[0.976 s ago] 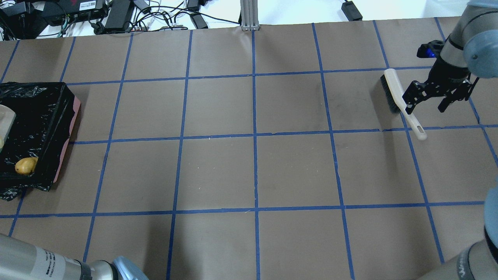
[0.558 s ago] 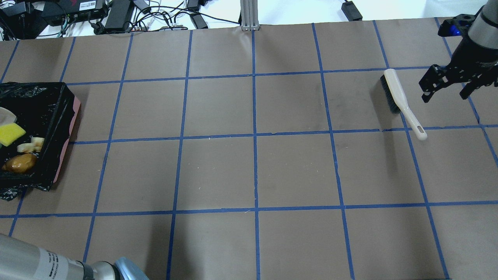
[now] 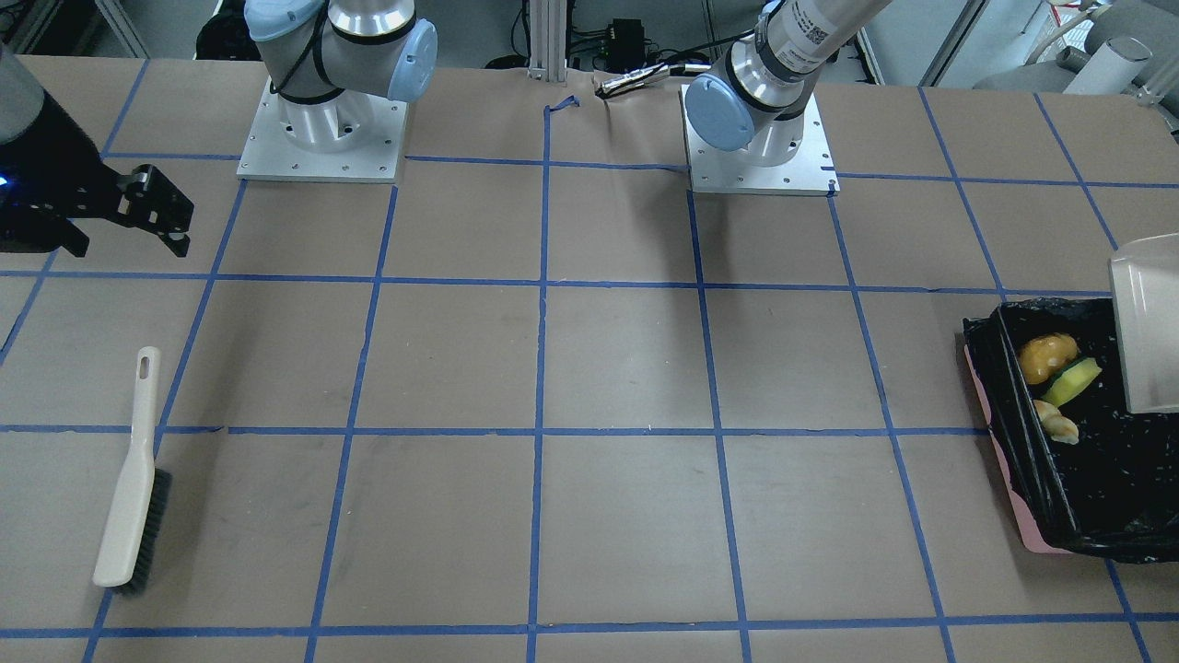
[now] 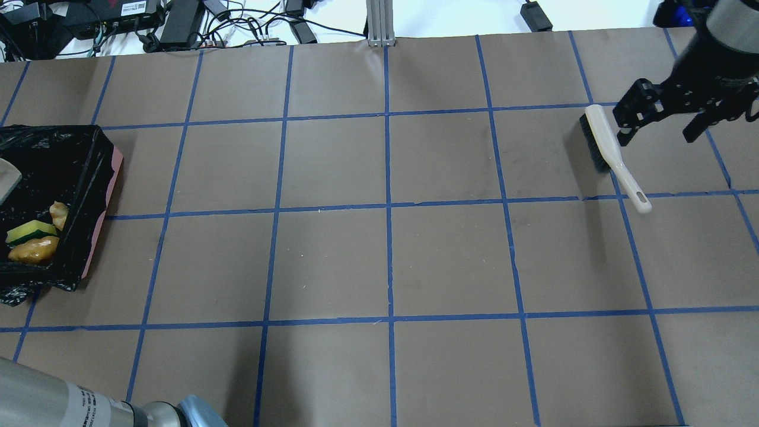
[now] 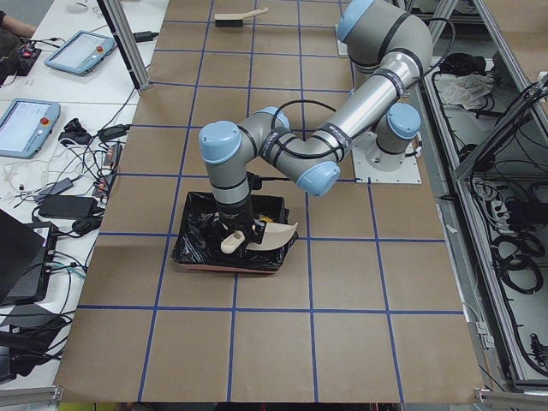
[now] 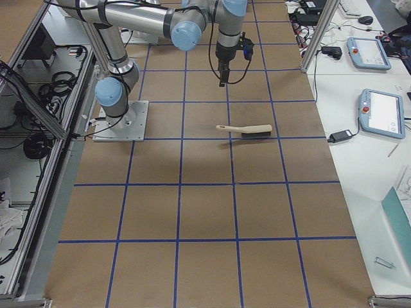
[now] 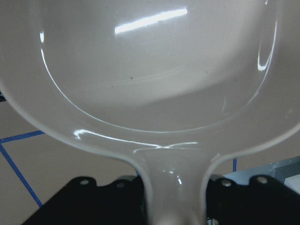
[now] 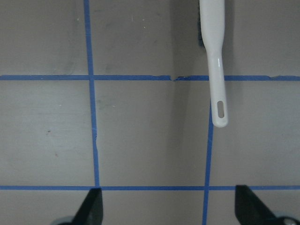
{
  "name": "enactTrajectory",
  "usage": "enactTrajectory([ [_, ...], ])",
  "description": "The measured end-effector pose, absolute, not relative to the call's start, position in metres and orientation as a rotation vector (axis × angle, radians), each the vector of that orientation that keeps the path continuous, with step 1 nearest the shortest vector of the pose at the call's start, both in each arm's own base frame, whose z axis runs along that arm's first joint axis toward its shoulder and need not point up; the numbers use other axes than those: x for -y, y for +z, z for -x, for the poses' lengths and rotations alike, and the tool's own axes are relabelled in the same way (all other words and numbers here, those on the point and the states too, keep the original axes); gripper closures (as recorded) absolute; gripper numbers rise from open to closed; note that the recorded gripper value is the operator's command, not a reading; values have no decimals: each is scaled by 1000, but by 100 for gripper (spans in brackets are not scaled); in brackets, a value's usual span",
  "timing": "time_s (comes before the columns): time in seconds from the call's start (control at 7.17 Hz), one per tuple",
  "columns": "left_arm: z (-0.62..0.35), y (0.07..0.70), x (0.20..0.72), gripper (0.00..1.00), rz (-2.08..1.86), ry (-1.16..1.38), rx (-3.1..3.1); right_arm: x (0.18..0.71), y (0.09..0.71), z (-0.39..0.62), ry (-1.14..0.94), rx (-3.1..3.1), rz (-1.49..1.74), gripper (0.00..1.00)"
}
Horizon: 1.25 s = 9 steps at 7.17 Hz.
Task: Sweep and dump trash into bin
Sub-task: 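Bring the empty dustpan back with the left gripper while the right releases the brush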
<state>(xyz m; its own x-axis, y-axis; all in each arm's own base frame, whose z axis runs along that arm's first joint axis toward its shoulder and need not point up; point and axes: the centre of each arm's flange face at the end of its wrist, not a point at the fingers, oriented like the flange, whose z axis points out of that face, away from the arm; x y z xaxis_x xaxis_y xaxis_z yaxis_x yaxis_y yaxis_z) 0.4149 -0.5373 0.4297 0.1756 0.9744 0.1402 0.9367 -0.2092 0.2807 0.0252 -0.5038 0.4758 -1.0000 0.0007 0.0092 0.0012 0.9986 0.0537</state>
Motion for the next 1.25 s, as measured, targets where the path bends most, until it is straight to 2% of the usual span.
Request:
enactTrajectory([
  [0.56,-281,416,598,100,-2376,164,-2037,500,540,-110,21,3144,60,0],
  [1.25,-86,358,655,100,-2268,-48,-2381,493,528,-119,45,3160,26,0],
])
